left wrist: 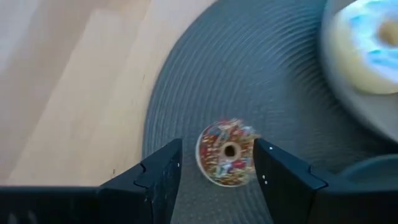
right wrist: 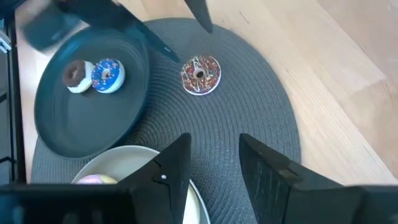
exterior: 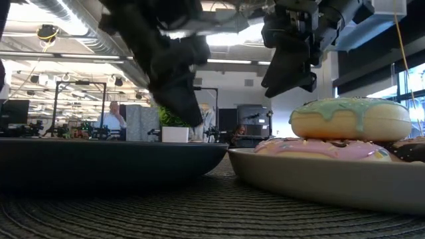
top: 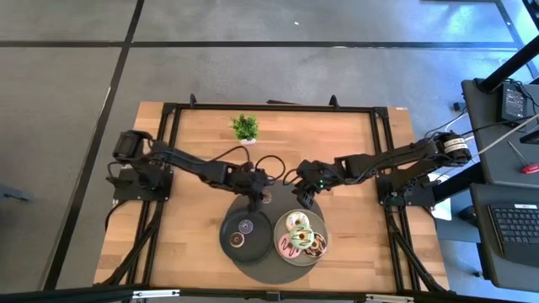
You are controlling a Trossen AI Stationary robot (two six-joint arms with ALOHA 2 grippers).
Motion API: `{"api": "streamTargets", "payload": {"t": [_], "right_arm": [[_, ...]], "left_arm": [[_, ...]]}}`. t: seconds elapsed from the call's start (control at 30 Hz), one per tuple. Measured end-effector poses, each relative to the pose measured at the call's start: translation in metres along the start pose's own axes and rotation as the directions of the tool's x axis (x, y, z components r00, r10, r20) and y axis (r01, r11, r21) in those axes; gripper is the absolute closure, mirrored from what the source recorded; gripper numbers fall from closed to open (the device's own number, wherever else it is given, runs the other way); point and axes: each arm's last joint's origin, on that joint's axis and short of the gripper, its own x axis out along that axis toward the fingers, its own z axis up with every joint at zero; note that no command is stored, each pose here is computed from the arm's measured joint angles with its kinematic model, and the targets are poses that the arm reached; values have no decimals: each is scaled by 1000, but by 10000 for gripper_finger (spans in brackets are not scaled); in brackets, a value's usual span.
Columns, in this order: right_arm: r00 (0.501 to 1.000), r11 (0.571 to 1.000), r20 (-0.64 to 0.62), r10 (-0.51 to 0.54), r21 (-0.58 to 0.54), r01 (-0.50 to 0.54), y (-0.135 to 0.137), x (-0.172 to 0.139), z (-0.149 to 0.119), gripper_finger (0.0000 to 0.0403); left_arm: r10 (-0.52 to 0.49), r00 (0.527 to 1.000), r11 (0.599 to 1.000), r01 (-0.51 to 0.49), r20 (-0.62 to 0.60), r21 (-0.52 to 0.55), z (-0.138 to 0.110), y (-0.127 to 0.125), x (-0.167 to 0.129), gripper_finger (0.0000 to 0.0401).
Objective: Pick & Place donuts
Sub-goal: Put the small brown donut on the black plate
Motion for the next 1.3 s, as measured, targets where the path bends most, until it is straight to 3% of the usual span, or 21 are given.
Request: {"api": "streamTargets", "payload": {"t": [0.3, 0.8, 0.97, 1.3], "right_arm": [[1000, 1000, 0, -1, 1, 1, 0, 0, 0, 266], [1000, 1000, -1, -1, -3, 1, 0, 0, 0, 266], [1000, 1000, -1, -1, -3, 1, 0, 0, 0, 266], [1000, 1000, -2, -1, -7, 1, 0, 0, 0, 266]], "left_arm": [[10, 995, 999, -15, -100, -43, -13, 6, 32, 212], [12, 996, 997, -19, -87, -73, -14, 5, 36, 217], [7, 997, 997, -13, -74, -76, -12, 5, 34, 243], [-19, 997, 997, 13, -72, -78, -10, 4, 32, 334]]}}
